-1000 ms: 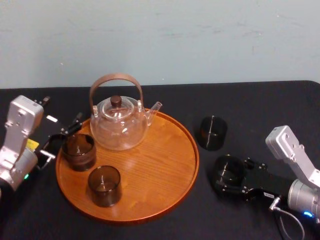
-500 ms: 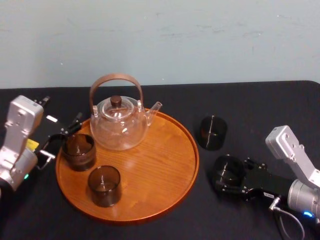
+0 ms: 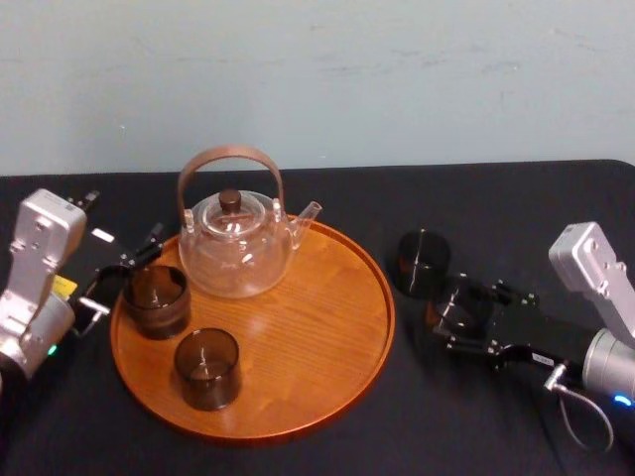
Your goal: Pick up the glass from the table and place it on the tray.
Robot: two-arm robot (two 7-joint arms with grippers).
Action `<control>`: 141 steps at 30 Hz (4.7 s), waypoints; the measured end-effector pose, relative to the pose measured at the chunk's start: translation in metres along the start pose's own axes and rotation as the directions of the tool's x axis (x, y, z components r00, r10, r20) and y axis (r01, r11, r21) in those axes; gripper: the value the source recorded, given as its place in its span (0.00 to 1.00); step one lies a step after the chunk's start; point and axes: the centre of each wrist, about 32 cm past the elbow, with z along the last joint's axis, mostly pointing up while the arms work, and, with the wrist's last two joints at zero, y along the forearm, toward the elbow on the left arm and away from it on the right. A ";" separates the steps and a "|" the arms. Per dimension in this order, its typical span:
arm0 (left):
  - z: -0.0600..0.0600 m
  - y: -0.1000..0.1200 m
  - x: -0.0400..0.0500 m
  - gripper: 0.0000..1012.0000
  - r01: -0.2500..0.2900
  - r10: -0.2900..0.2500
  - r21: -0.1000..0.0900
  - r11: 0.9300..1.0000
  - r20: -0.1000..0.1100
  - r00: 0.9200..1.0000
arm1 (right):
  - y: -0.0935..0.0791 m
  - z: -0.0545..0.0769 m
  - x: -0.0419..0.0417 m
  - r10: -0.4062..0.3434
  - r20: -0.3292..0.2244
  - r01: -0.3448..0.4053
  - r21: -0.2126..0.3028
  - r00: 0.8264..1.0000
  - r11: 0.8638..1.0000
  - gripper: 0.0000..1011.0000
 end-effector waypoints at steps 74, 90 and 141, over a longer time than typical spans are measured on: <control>0.000 0.000 0.0000 0.99 0.000 0.000 0.000 1.000 0.000 1.000 | 0.100 0.023 -0.0158 0.302 0.120 -0.308 0.039 0.946 0.950 0.89; 0.000 0.000 0.0000 0.99 0.000 0.000 0.000 1.000 0.000 1.000 | 0.103 0.016 -0.0179 0.315 0.111 -0.319 0.015 0.942 0.948 0.89; 0.000 0.000 0.0000 0.99 0.000 0.000 0.000 1.000 0.000 1.000 | 0.109 0.016 -0.0196 0.323 0.111 -0.326 0.010 0.940 0.945 0.99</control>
